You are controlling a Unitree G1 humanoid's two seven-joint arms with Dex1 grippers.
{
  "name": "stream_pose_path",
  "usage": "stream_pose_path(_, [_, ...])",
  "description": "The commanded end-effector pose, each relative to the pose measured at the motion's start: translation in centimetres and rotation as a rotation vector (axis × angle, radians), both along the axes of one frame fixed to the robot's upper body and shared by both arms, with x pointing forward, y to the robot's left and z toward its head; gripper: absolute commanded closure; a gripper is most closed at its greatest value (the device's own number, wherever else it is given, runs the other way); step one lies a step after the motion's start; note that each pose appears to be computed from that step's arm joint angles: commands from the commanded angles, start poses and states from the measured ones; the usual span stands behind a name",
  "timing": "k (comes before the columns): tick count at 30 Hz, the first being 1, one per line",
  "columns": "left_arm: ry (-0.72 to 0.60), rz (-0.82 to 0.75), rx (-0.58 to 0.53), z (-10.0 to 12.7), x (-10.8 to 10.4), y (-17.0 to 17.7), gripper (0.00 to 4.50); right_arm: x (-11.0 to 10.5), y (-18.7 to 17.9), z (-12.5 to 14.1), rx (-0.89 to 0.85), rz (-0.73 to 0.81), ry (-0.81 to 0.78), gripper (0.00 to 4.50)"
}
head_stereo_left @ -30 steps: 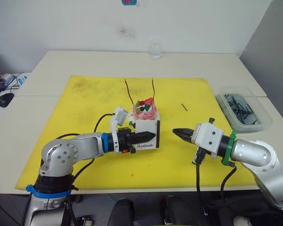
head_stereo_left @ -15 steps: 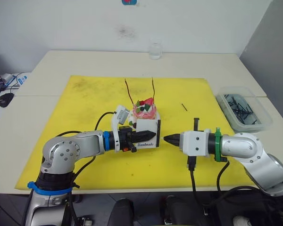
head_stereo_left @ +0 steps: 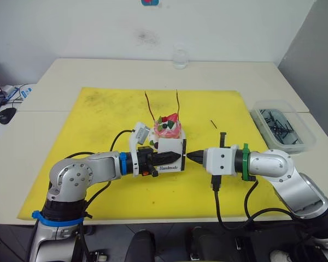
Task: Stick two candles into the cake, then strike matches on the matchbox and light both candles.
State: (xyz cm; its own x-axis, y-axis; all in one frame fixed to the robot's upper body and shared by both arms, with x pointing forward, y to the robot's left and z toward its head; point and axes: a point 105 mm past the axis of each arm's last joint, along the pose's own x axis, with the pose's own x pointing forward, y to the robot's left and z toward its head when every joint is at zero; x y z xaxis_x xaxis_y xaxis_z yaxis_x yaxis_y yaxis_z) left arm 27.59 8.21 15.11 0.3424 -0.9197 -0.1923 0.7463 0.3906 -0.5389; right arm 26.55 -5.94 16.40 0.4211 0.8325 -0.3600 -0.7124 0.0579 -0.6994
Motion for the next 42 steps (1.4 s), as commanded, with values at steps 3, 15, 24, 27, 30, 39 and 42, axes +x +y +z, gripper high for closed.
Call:
stream_pose_path(3, [-0.047,-0.019,-0.023,1.0,-0.3,-0.4,4.5,-0.1,0.3,0.4,-0.012,0.018,-0.033,4.47])
stream_pose_path(15, [-0.055,-0.039,-0.046,1.7,-0.4,-1.0,4.5,0.4,0.2,-0.8,-0.073,0.004,-0.024,4.47])
stream_pose_path(24, [-0.077,-0.038,-0.054,2.4,0.0,-1.0,4.5,-0.1,-0.1,-2.6,-0.173,0.072,0.011,4.47])
stream_pose_path(27, [-0.089,-0.035,-0.064,2.8,0.1,-1.1,4.5,-0.7,-0.2,-3.3,-0.216,0.116,0.038,4.47])
stream_pose_path(30, [-0.117,-0.025,-0.085,4.1,0.6,-1.0,4.5,-1.9,0.2,-3.6,-0.224,0.171,0.066,4.47])
stream_pose_path(39, [-0.143,0.011,0.001,3.5,-0.1,1.1,4.5,-2.5,0.0,-0.4,-0.117,0.136,0.067,4.47])
stream_pose_path(42, [-0.145,0.045,0.019,3.3,0.1,2.0,4.5,-2.6,-0.1,0.3,-0.094,0.122,0.067,4.47])
